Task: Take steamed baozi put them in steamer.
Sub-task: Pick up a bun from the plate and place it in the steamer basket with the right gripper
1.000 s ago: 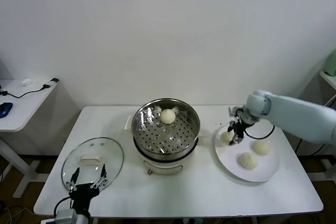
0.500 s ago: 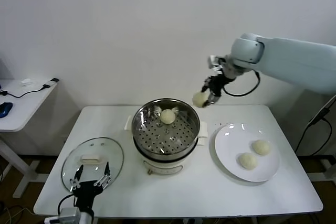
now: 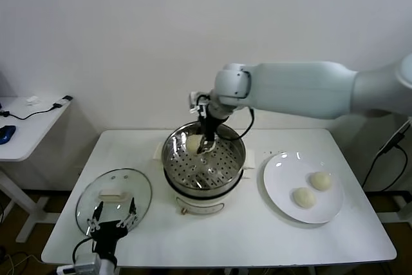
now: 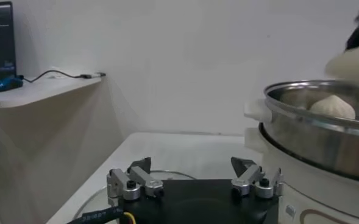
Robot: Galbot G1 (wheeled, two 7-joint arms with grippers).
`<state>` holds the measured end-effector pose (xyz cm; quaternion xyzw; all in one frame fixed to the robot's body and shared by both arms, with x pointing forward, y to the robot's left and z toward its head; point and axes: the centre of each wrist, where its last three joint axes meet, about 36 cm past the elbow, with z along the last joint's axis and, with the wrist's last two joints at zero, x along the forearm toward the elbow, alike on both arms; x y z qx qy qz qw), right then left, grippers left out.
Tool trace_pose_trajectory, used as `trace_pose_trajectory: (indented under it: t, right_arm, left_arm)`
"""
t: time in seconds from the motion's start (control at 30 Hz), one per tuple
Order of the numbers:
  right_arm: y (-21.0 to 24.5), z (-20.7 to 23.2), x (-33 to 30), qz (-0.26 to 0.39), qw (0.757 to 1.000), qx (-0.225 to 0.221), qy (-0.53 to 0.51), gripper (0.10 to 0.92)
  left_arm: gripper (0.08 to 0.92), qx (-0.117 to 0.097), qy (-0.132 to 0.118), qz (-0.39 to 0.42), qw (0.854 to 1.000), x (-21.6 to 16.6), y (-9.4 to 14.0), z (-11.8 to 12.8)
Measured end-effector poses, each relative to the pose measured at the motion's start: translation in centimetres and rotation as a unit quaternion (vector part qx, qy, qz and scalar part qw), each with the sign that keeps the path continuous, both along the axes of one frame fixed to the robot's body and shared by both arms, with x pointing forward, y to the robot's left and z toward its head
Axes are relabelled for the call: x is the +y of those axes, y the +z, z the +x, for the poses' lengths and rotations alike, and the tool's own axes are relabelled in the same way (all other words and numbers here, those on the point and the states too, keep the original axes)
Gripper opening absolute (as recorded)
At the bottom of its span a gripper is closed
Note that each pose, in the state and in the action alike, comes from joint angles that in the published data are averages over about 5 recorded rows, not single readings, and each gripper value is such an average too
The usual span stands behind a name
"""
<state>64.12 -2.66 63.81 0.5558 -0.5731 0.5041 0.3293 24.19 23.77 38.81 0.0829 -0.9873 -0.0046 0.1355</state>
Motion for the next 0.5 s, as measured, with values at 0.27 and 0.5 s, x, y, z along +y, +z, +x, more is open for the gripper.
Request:
trace_pose_trajectory:
  t: [0.27,0.5]
  right_arm:
    - [-4.0,0.6,2.8,-0.006,1.000,0.000,-0.006,0.619]
    - [-5.8,1.1,3.6,-0.006,1.000,-0.004,-0.013,0.682]
  left_arm:
    - [0.823,0.001,-0.001,0.006,1.000,0.0,0.0,0.1]
    - [0.823,0.001,-0.002,0.009,1.000,0.0,0.0,0.1]
